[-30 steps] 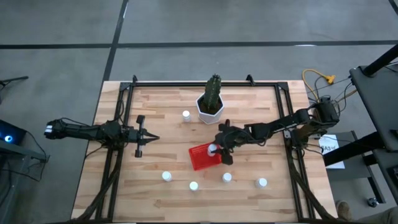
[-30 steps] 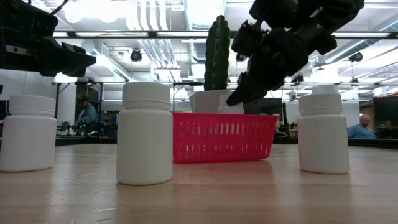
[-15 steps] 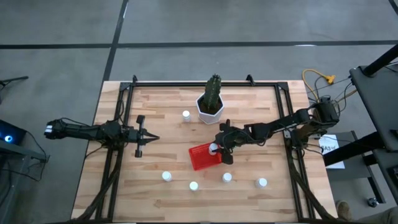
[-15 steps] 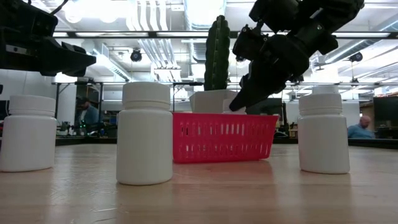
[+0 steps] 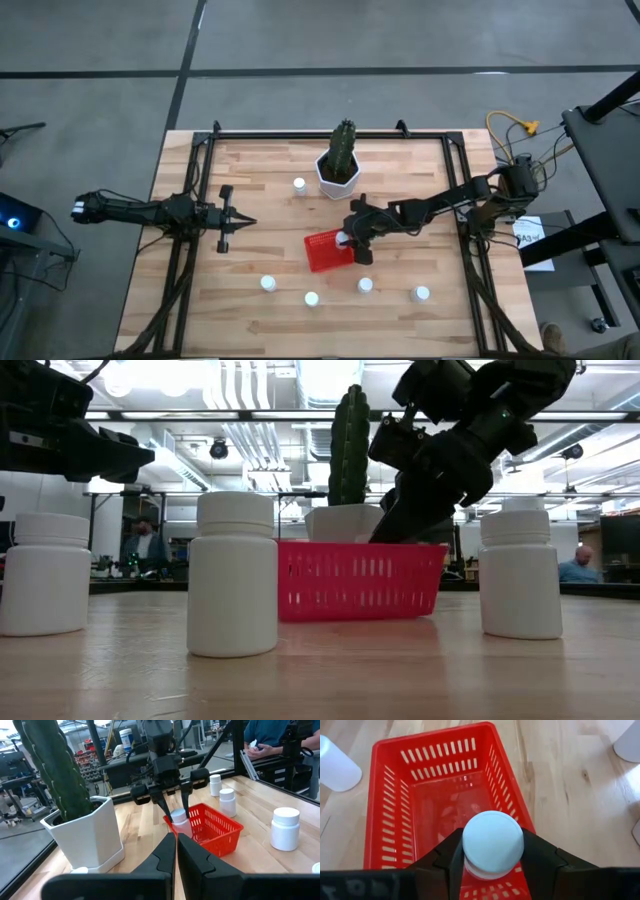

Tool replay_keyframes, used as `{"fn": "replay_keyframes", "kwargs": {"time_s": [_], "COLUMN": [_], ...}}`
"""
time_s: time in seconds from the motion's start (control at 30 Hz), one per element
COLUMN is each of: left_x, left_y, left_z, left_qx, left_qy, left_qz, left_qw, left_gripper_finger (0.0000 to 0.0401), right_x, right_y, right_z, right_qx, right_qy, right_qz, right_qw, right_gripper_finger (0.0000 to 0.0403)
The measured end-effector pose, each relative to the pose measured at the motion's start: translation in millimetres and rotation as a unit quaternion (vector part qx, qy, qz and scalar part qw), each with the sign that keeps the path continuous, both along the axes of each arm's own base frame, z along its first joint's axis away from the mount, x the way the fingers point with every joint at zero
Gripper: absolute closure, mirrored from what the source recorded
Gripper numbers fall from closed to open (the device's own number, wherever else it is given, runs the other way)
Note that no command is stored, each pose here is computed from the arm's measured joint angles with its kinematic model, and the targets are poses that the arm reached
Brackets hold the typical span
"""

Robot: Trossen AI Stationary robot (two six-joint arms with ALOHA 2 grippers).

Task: Pick and place pill bottles into a basket
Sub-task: Put the white pill bottle into the red bin

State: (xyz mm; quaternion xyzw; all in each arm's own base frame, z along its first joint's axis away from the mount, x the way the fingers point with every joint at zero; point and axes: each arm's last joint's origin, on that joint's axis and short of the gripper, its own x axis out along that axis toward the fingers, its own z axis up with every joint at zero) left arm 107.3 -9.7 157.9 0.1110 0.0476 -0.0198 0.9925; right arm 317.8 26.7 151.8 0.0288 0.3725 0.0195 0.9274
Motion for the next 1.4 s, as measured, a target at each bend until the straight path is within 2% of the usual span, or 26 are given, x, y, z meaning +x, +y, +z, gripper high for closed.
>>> {"fn": "replay_keyframes", "kwargs": {"time_s": [0.37, 0.57, 0.7, 1.4], "left_x": [0.0, 0.0, 0.0, 0.0], "left_y": [0.0, 0.0, 0.0, 0.0], "left_z": [0.0, 0.0, 0.0, 0.1], "left_qx": [0.0, 0.0, 0.0, -0.012], "left_qy": [0.0, 0.0, 0.0, 0.0], "left_qz": [0.0, 0.0, 0.0, 0.001], "left_qw": [1.0, 1.0, 1.0, 1.0], "left_gripper_finger": [0.0401, 0.0401, 0.0401, 0.0401], "right_x": [0.5, 0.6, 0.9, 10.4], "right_y": [-0.3, -0.6, -0.6, 0.4], "right_z": [0.9, 0.9, 1.2, 14.5], "right_qx": [-0.008, -0.012, -0.011, -0.008], "right_qy": [0.008, 0.007, 0.005, -0.017], "right_qz": [-0.001, -0.01, -0.011, -0.008], "right_qw": [1.0, 1.0, 1.0, 1.0], "right_gripper_finger": [0.0254, 0.0168, 0.0147, 0.0166]}}
